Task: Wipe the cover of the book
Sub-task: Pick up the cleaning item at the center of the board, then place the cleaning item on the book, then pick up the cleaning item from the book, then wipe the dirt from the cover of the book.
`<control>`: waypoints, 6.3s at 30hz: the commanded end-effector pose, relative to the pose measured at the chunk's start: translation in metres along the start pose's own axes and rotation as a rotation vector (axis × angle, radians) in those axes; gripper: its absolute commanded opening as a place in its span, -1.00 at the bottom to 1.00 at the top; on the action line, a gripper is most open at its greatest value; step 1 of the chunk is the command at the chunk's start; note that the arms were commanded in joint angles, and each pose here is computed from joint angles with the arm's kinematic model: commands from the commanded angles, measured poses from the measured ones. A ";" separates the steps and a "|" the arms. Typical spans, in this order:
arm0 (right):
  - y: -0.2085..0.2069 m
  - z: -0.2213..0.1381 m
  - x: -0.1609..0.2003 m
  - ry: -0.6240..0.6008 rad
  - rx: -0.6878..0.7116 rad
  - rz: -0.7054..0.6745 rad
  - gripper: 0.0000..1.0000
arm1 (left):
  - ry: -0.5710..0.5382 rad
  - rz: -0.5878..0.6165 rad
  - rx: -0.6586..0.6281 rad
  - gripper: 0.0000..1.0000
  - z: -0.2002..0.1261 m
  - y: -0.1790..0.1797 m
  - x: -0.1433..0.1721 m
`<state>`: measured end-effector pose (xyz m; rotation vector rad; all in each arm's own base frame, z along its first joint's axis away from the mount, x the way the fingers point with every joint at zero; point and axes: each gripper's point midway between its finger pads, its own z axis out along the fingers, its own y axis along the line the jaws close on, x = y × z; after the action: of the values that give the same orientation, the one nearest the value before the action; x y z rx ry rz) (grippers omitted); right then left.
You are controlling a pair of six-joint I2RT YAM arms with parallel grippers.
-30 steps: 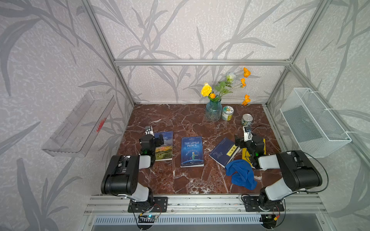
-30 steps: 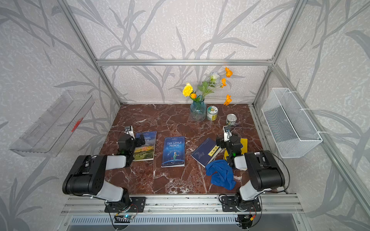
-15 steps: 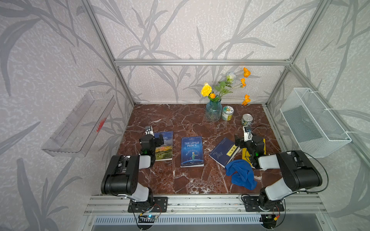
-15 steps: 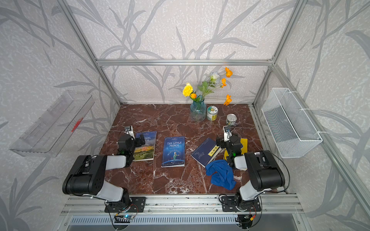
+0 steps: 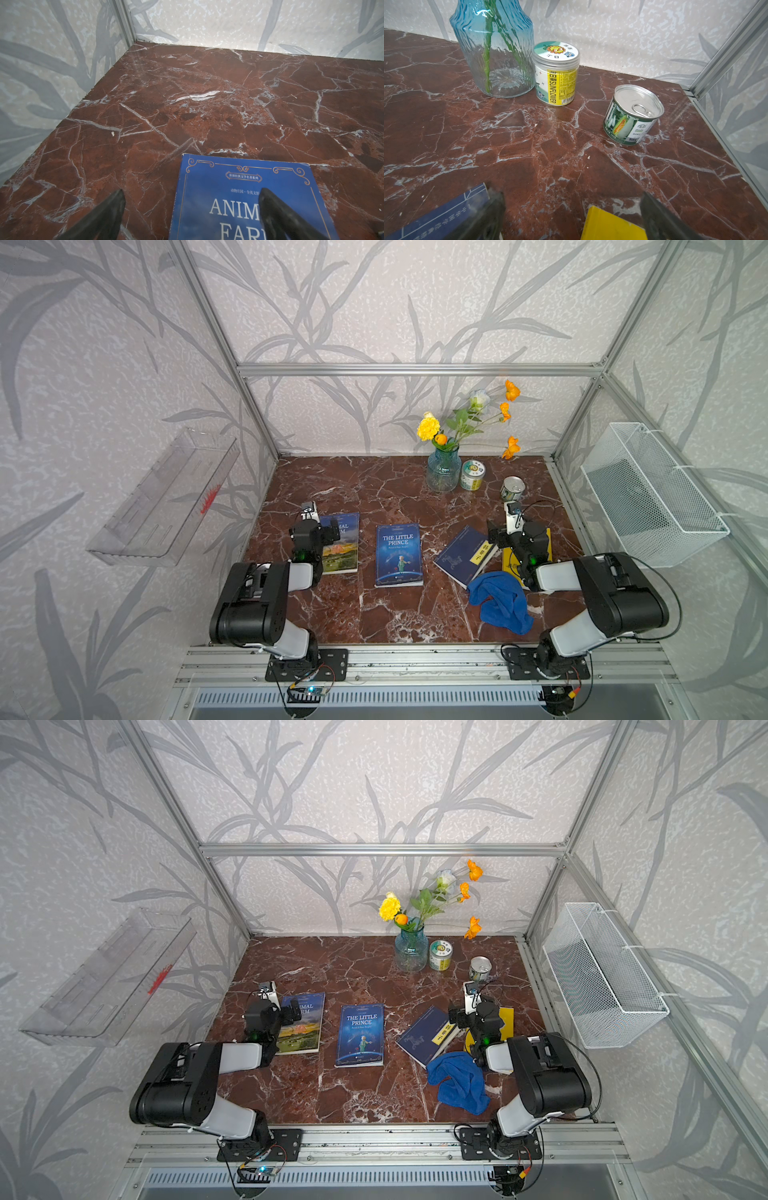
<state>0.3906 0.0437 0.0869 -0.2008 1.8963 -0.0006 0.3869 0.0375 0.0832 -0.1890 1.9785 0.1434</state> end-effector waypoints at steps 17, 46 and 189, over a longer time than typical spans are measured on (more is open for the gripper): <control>-0.001 0.002 -0.009 -0.030 0.011 -0.008 0.98 | -0.029 0.010 0.002 0.99 0.003 -0.001 -0.011; 0.018 -0.059 -0.077 -0.169 0.196 -0.185 0.98 | 0.106 -0.137 0.133 0.99 -0.036 -0.025 -0.064; 0.330 -0.053 0.054 1.069 -0.368 0.064 -1.00 | 0.814 -0.198 0.248 -0.79 -0.060 -0.178 0.095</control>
<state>0.2695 0.3465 0.0341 -0.5181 2.9483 0.2843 0.3389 -0.1563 0.0242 -0.3046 2.6930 -0.3957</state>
